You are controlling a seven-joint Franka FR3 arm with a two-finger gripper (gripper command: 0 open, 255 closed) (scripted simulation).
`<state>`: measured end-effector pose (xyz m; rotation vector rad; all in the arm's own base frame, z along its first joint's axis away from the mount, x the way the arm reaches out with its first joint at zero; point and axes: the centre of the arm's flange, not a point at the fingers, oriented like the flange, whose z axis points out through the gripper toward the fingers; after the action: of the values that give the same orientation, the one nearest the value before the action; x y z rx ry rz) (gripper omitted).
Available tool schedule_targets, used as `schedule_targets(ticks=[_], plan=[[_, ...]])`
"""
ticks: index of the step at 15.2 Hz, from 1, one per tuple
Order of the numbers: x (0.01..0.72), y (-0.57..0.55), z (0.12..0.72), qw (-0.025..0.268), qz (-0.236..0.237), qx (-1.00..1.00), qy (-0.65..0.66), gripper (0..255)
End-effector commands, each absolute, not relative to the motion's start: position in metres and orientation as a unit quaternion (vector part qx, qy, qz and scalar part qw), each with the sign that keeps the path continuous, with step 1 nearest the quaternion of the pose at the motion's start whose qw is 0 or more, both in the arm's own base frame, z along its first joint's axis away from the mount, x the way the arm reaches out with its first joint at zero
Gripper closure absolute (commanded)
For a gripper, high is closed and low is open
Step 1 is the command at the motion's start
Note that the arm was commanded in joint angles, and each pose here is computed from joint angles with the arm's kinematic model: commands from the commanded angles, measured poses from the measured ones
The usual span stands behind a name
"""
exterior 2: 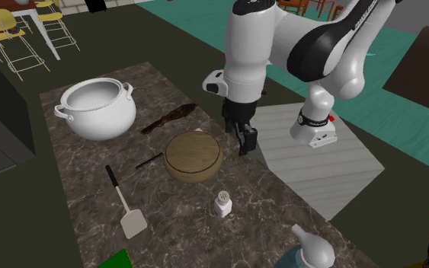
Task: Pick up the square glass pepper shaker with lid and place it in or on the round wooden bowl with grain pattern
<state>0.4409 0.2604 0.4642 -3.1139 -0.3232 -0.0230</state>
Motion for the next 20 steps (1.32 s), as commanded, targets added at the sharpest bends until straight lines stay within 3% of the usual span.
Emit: schedule_targets(ticks=[1,9,20], plan=[[0.450,0.283,0.451,0.006,-0.006,-0.994,-0.105,0],[0.486,0.369,0.407,0.004,0.000,-0.993,-0.114,0],[0.486,0.370,0.367,0.004,0.000,-0.993,-0.114,0]])
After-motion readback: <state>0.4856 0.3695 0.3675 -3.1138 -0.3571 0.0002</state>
